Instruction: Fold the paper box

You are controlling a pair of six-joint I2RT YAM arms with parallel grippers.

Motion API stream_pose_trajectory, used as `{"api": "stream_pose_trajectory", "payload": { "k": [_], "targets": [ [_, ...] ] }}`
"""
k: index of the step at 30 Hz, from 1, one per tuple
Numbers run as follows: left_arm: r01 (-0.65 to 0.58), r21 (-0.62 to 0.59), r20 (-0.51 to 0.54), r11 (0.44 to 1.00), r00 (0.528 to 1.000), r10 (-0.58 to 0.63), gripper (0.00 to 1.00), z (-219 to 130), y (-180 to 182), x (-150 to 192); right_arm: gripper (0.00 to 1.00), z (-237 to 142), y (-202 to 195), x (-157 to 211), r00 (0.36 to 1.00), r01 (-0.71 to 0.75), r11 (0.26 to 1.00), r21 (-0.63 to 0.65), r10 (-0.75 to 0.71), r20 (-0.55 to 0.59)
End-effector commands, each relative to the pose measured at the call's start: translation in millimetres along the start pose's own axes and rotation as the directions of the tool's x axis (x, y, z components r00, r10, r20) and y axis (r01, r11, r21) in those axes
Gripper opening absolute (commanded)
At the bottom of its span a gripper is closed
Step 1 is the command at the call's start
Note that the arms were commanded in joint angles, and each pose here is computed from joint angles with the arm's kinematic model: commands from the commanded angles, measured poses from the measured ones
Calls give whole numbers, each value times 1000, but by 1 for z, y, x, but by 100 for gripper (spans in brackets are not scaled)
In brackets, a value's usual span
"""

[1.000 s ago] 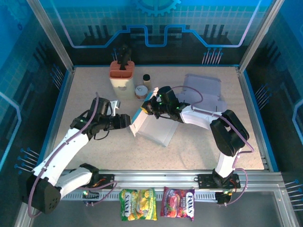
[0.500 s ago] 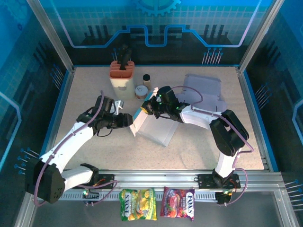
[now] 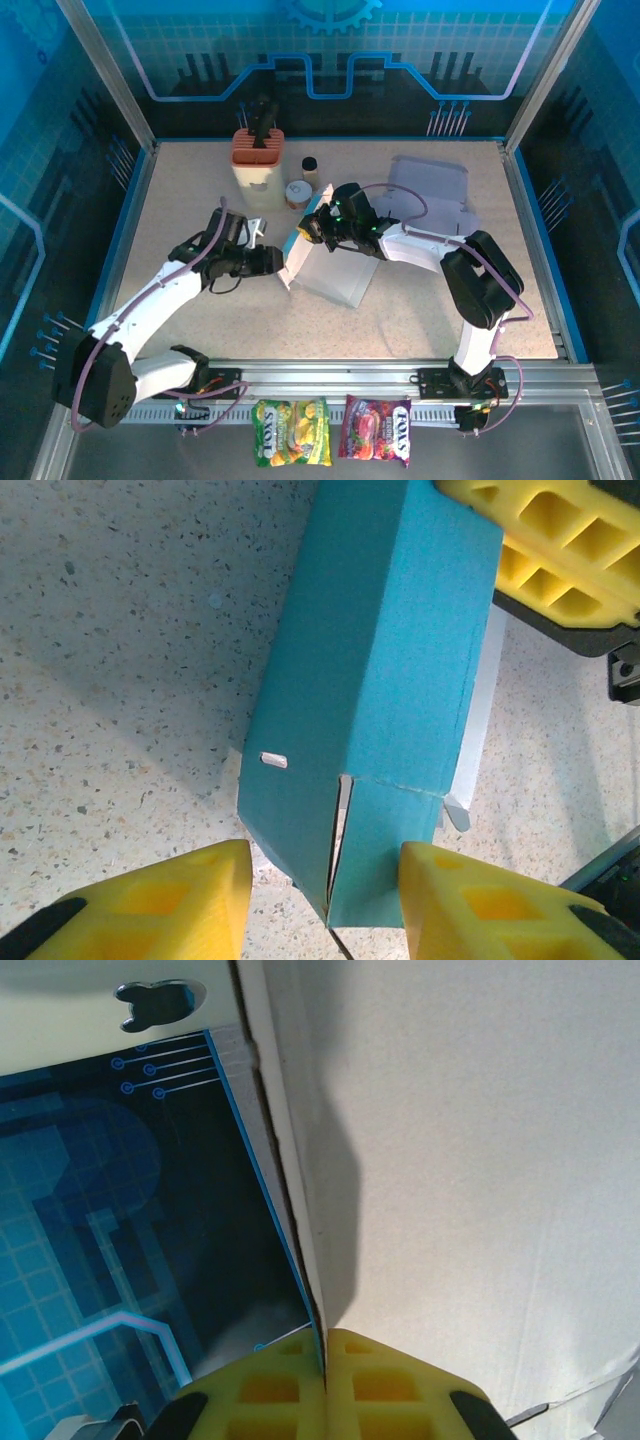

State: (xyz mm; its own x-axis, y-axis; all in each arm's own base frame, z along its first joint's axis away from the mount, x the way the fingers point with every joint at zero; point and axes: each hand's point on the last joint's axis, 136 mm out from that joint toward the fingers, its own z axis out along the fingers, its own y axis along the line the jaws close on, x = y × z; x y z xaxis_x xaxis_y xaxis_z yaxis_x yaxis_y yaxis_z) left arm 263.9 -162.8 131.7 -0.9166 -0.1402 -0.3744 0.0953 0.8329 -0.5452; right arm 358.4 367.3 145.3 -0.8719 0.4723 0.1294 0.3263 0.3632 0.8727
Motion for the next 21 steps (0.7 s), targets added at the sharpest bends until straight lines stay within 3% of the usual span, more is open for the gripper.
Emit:
{"api": "stream_pose_trajectory", "payload": {
  "k": [1, 11, 17, 21],
  "targets": [
    [-46, -43, -41, 998, 998, 44, 42, 6, 4, 9, 0, 3, 3, -7, 998, -53, 998, -27, 53, 17],
    [-70, -109, -7, 992, 998, 69, 47, -12, 10, 7, 0, -3, 12, -8, 994, -103, 994, -31, 104, 30],
    [-44, -73, 163, 996, 985, 56, 60, -57, -8, -11, 0, -2, 8, -11, 993, -106, 993, -52, 108, 49],
    [70, -110, 188, 991, 981, -48, 48, -66, 16, -5, 0, -2, 13, -11, 994, -91, 993, -75, 96, 57]
  ]
}}
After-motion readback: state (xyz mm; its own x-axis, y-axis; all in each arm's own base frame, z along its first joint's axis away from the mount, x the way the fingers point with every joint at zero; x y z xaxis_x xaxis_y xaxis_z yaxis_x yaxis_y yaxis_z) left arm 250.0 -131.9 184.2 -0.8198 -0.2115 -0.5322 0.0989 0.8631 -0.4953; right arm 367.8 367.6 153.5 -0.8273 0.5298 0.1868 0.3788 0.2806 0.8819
